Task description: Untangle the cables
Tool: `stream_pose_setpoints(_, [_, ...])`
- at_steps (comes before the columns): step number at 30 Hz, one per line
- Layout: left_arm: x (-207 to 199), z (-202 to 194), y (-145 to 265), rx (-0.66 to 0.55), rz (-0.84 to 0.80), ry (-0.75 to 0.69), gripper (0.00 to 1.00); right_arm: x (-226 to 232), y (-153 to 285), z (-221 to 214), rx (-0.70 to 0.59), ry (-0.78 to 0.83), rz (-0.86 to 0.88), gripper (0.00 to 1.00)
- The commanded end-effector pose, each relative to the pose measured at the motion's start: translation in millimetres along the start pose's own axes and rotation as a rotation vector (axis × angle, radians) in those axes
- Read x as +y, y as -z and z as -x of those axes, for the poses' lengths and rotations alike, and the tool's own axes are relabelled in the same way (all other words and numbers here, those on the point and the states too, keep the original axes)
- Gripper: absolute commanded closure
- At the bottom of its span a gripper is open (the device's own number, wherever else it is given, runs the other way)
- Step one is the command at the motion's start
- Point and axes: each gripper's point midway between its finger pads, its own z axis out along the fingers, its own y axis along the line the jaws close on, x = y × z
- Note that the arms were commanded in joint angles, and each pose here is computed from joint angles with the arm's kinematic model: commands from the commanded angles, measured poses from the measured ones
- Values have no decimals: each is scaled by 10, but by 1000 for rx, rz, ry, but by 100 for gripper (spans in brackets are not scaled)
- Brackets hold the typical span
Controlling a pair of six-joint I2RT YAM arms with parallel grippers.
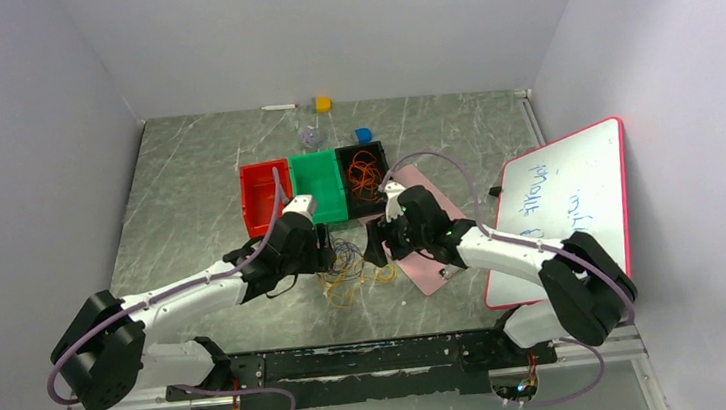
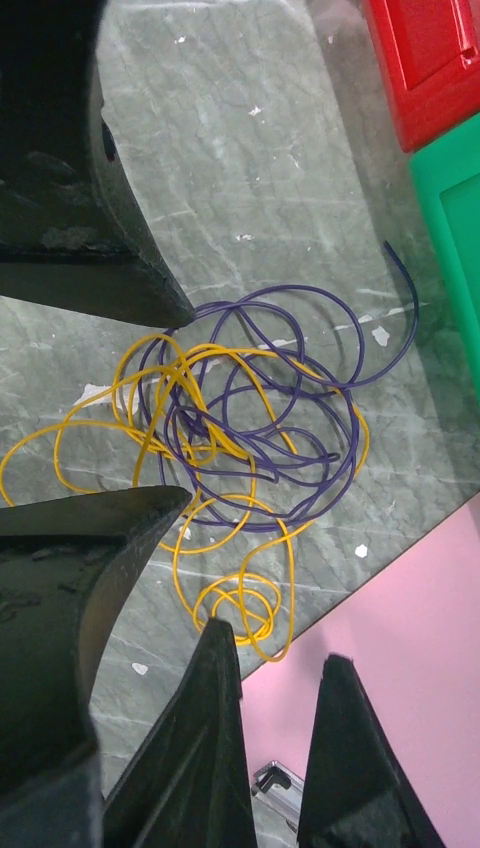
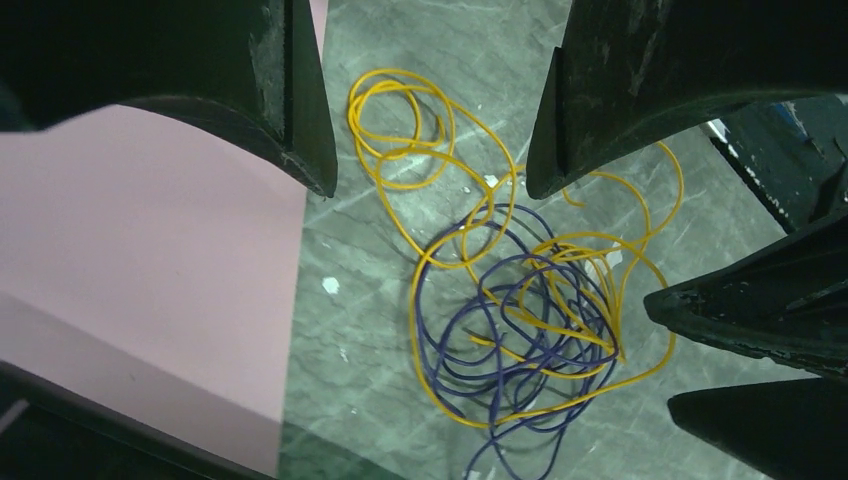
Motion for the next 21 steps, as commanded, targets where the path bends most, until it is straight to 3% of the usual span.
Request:
stream_pose_setpoints(1, [-69, 27, -22, -9, -38, 6, 36, 180, -103, 92, -40, 150, 109, 28])
stream_pose_setpoints(9, [-54, 12, -22, -8, -35, 9, 36, 132, -224, -43, 30, 253, 92, 44])
stream_pose_setpoints(12, [-59, 2, -37, -5, -37, 8, 36, 80, -224, -58, 36, 258, 61, 59])
stream_pose_setpoints(18, [-47, -51, -119, 15, -29, -3, 35, 147, -118, 137, -29, 238, 51, 100])
stream_pose_setpoints(21, [-35, -109, -199, 37, -20, -6, 34, 250, -17, 279, -61, 238, 74, 100])
